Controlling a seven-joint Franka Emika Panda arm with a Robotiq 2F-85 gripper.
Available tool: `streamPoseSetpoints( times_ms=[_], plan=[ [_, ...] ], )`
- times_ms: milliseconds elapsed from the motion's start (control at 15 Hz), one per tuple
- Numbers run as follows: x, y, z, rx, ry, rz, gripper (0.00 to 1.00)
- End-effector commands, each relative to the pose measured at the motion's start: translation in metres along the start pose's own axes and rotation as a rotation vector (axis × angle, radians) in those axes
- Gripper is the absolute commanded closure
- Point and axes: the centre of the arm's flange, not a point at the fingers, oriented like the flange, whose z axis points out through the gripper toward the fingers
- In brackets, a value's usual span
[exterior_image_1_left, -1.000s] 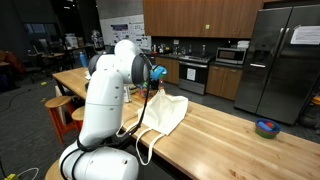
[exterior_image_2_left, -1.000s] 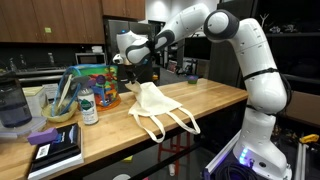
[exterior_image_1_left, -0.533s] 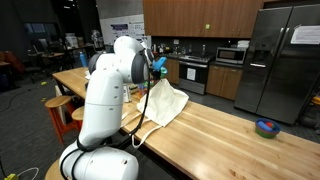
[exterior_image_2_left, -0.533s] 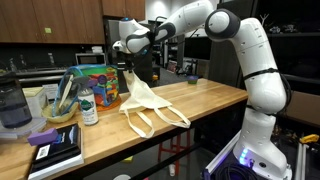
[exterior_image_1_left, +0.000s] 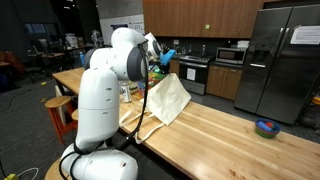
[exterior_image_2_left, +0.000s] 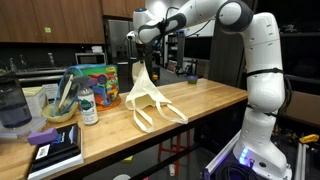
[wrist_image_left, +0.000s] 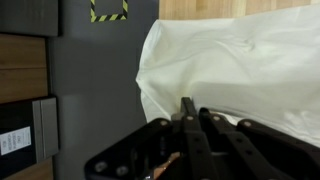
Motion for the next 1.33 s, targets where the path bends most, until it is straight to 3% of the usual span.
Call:
streamPoseSetpoints(
  times_ms=[0, 333, 600, 933, 1267],
  plan=[
    [-0.071, -0.034, -0.014, -0.005, -0.032, 0.134, 0.99],
    [-0.145, -0.074, -0.013, 0.016, -0.089, 0.319, 0.99],
    [-0.171, -0.103, -0.003, 0.046, -0.117, 0.398, 0.99],
    [-0.151, -0.109, 0.017, 0.078, -0.099, 0.362, 0.99],
    [-0.095, -0.059, 0.026, 0.063, -0.035, 0.269, 0.99]
  ],
)
